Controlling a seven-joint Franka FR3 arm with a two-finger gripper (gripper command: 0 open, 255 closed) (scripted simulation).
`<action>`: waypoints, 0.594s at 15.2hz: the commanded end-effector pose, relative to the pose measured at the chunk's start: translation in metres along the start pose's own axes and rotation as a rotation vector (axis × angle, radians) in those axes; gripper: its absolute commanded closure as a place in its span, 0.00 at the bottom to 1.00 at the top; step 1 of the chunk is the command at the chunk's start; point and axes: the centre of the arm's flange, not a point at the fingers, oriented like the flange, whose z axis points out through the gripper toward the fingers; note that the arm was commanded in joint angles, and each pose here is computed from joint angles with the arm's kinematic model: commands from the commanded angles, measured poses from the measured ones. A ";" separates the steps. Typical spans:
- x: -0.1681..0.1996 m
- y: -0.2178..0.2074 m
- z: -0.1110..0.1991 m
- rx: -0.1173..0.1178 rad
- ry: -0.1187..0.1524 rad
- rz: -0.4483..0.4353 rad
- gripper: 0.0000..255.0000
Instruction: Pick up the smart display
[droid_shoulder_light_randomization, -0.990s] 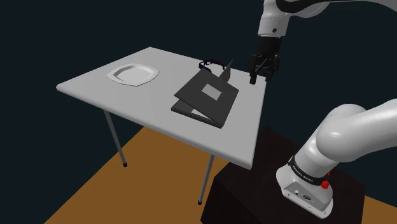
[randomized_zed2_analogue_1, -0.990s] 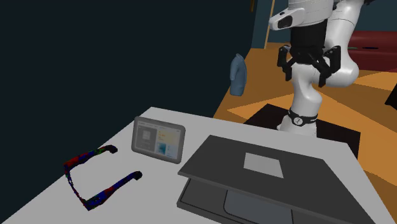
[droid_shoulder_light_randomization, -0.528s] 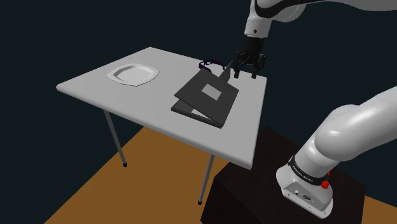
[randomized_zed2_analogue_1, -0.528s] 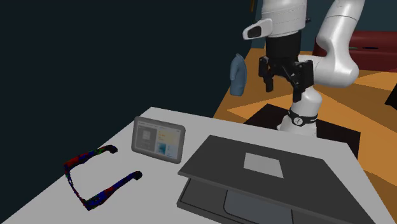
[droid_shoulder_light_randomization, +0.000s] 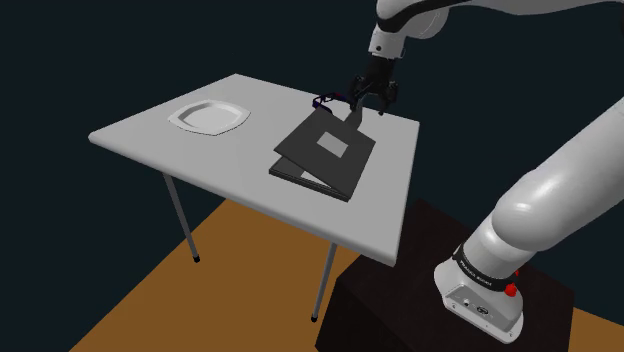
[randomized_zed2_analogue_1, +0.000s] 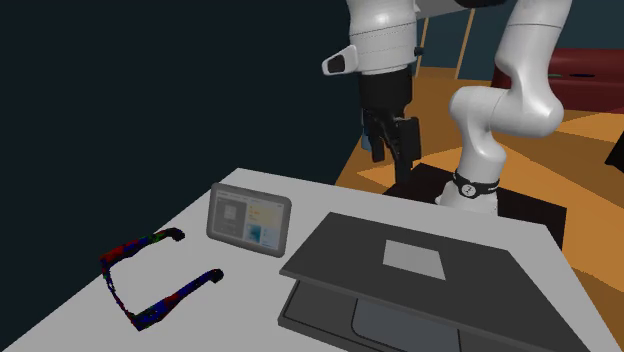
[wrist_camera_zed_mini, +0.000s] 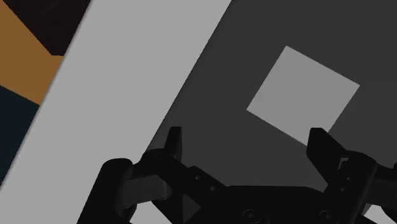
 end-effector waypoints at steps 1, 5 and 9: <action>0.024 0.001 0.002 0.010 0.017 0.055 0.00; 0.071 0.009 0.003 0.030 0.050 0.161 0.00; 0.117 0.022 0.003 0.050 0.084 0.267 0.00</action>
